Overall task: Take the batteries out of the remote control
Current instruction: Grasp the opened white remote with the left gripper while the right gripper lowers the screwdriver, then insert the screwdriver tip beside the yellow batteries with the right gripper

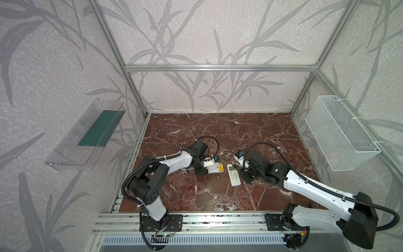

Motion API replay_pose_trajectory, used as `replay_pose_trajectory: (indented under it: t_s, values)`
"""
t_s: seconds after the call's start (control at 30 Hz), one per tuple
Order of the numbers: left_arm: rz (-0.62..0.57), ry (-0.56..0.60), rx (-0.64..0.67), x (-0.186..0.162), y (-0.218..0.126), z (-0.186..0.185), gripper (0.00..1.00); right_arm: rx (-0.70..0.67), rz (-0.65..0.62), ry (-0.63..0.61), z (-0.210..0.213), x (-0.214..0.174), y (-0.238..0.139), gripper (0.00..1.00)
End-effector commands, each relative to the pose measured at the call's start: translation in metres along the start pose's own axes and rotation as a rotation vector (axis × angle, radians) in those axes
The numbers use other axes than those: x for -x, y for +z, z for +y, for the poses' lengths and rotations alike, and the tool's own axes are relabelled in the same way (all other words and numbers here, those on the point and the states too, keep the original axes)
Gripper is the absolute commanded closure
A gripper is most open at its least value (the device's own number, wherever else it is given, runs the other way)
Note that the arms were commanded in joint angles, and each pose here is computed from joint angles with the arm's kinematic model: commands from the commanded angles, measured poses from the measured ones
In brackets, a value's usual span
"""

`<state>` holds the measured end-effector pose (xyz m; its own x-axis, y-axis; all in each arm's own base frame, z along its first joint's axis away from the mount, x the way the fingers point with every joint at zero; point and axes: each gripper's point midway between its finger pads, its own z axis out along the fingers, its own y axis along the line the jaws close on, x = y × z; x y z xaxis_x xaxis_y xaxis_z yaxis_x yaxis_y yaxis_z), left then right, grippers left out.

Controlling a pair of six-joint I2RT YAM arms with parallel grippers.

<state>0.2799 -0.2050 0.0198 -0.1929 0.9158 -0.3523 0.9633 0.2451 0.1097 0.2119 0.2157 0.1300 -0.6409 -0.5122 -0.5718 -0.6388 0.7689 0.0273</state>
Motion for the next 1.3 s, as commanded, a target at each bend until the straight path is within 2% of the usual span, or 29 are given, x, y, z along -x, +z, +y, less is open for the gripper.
replay_pose_trajectory:
  t_s: [0.0, 0.27, 0.43, 1.27]
  values:
    - [0.008, -0.006, 0.05, -0.004, -0.002, 0.002, 0.45, -0.002, -0.008, -0.007, 0.002, 0.0, -0.005, 1.0]
    - [0.097, -0.016, 0.076, -0.023, -0.006, 0.003, 0.48, 0.019, 0.018, -0.051, 0.013, -0.008, -0.005, 1.0]
    - [0.098, -0.03, 0.079, -0.027, -0.008, 0.005, 0.48, -0.01, 0.042, -0.094, 0.019, -0.013, -0.001, 1.0]
    - [0.097, -0.084, 0.0, -0.036, -0.009, 0.001, 0.47, 0.049, 0.04, -0.14, 0.041, -0.019, 0.017, 1.0]
